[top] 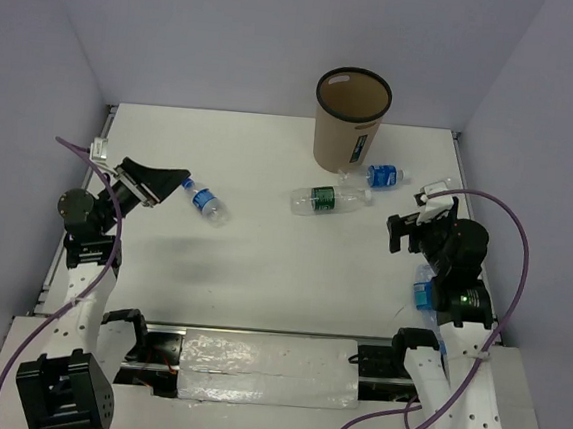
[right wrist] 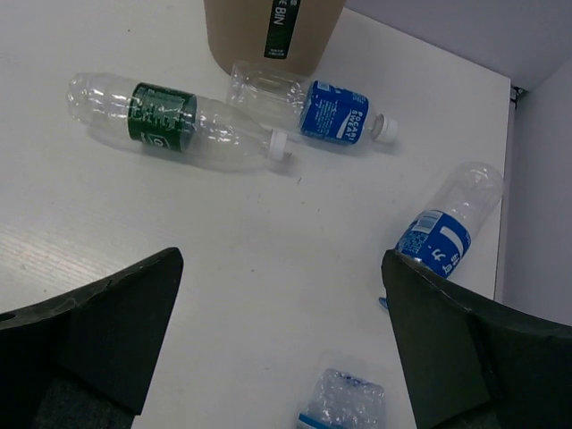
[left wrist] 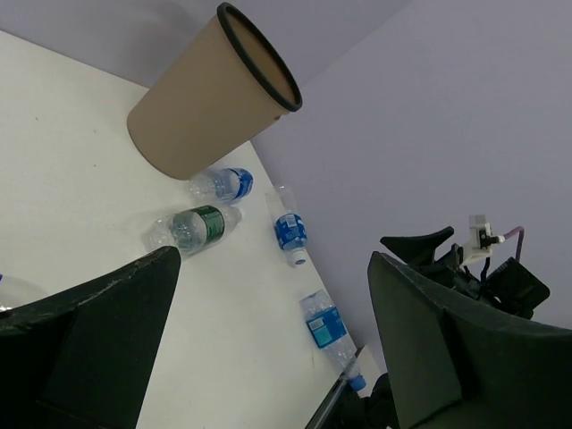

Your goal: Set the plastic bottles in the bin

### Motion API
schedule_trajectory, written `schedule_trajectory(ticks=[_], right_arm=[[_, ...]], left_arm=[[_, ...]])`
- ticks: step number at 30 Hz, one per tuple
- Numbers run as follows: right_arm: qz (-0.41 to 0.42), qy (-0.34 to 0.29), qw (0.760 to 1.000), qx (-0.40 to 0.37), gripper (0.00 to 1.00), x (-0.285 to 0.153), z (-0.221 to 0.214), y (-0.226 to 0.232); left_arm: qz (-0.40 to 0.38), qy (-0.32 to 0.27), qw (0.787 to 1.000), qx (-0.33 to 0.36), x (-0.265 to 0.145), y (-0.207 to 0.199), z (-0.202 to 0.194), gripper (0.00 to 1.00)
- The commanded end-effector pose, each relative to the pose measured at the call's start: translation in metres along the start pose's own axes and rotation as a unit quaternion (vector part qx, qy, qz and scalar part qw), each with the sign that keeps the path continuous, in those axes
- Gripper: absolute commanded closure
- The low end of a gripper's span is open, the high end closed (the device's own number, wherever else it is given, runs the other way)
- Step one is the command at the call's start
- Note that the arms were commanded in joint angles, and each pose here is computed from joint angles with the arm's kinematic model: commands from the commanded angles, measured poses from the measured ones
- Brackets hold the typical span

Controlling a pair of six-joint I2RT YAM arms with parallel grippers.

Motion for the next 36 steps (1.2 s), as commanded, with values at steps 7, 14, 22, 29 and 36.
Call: schedule_trajectory(ticks=[7, 14, 22, 29, 36], right_arm=[[0.066, 0.058, 0.990, -0.113, 0.00, -0.014, -0.007, -0.001], [0.063, 0.160, 0.978, -0.122, 0.00, -0.012, -0.035, -0.002], [0.049, 0.347, 0.933, -0.079, 0.00, -0.020, -0.094, -0.023], [0.068, 0.442, 0.894, 0.000, 0.00, -0.014, -0.143, -0.046], [0.126, 0.458, 0.879, 0.050, 0.00, 0.007, -0.184, -0.044]], left_arm=[[-0.044, 0.007, 0.998, 0.045, -0.008, -0.022, -0.003, 0.01], [-0.048, 0.010, 0.998, 0.045, -0.009, -0.023, -0.004, 0.00], [-0.058, 0.008, 0.997, 0.046, -0.011, -0.025, -0.006, 0.01], [-0.059, 0.009, 0.997, 0.042, -0.011, -0.024, -0.007, 0.01], [-0.045, 0.008, 0.998, 0.039, -0.009, -0.020, -0.005, 0.01]])
Point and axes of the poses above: each gripper's point midway between its finger pads, its own x axis out along the fingers, its own y axis along the line the jaws close on, z = x × y, the point moved 10 cm from there along -x, back along the fingers, and after that the axes turned 10 degrees about -x, right-handed, at the moved point
